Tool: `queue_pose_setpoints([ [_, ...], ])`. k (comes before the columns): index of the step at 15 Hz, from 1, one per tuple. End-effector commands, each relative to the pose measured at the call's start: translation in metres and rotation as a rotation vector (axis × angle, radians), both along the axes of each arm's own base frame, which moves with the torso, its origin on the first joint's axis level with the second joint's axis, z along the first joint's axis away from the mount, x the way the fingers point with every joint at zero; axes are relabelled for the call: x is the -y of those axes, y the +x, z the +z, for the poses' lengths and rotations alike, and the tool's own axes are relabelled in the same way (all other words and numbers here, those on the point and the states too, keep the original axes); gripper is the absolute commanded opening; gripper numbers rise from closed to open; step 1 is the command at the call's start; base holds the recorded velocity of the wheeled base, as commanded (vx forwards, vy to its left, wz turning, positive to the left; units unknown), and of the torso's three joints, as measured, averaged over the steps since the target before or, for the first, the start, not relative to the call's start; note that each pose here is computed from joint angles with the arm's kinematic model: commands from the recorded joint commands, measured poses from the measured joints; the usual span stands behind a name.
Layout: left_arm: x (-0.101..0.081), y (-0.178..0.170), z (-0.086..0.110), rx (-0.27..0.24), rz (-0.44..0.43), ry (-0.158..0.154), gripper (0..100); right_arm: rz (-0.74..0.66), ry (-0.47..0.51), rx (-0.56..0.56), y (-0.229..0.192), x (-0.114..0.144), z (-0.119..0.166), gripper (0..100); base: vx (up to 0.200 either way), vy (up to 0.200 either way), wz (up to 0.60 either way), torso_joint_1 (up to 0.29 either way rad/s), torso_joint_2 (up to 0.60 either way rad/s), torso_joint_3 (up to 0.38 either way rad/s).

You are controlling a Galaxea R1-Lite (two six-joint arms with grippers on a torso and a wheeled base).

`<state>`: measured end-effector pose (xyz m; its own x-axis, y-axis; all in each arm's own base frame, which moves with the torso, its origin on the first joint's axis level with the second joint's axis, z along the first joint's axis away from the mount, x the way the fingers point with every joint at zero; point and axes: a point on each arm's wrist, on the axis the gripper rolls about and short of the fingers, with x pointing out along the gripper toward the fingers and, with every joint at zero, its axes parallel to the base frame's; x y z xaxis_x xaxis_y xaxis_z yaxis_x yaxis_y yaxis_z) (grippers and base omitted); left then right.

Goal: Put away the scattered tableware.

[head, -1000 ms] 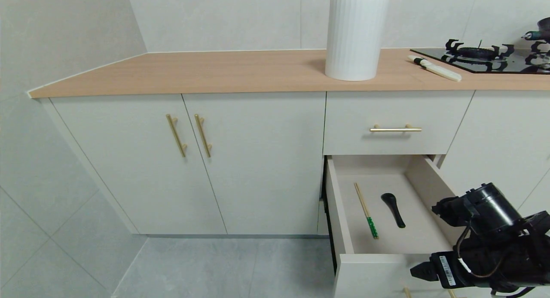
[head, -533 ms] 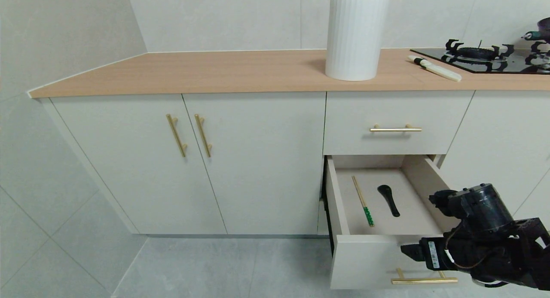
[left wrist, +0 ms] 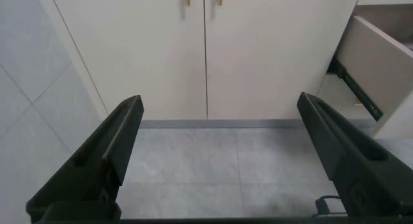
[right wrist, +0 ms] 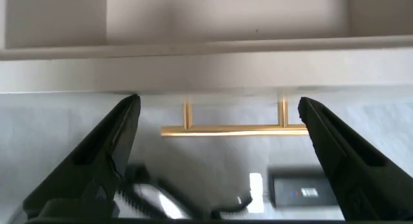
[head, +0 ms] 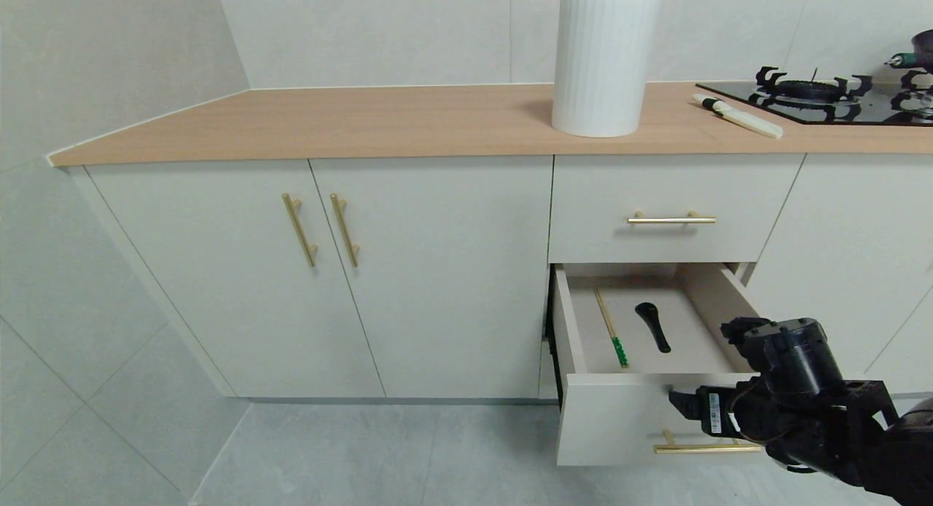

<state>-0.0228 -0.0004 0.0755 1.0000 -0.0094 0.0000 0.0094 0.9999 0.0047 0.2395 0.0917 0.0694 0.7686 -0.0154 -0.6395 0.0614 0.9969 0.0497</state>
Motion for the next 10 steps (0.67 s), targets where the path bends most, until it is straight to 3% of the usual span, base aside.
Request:
queue_pose_setpoints([
  [1,0.0,0.0,0.0,0.0,0.0,0.0,100,-0.005,-0.009,-0.012,0.003,-0.001,-0.013,100,0.0,0.0,0.0,0.0,0.0,0.0],
  [5,0.0,0.0,0.0,0.0,0.0,0.0,100,-0.071,0.01,0.114,0.018,0.004,-0.025,100,0.0,0.0,0.0,0.0,0.0,0.0],
  [10,0.0,0.0,0.0,0.0,0.0,0.0,100,-0.14,0.023,0.165,0.037,0.018,-0.047,100,0.0,0.0,0.0,0.0,0.0,0.0],
])
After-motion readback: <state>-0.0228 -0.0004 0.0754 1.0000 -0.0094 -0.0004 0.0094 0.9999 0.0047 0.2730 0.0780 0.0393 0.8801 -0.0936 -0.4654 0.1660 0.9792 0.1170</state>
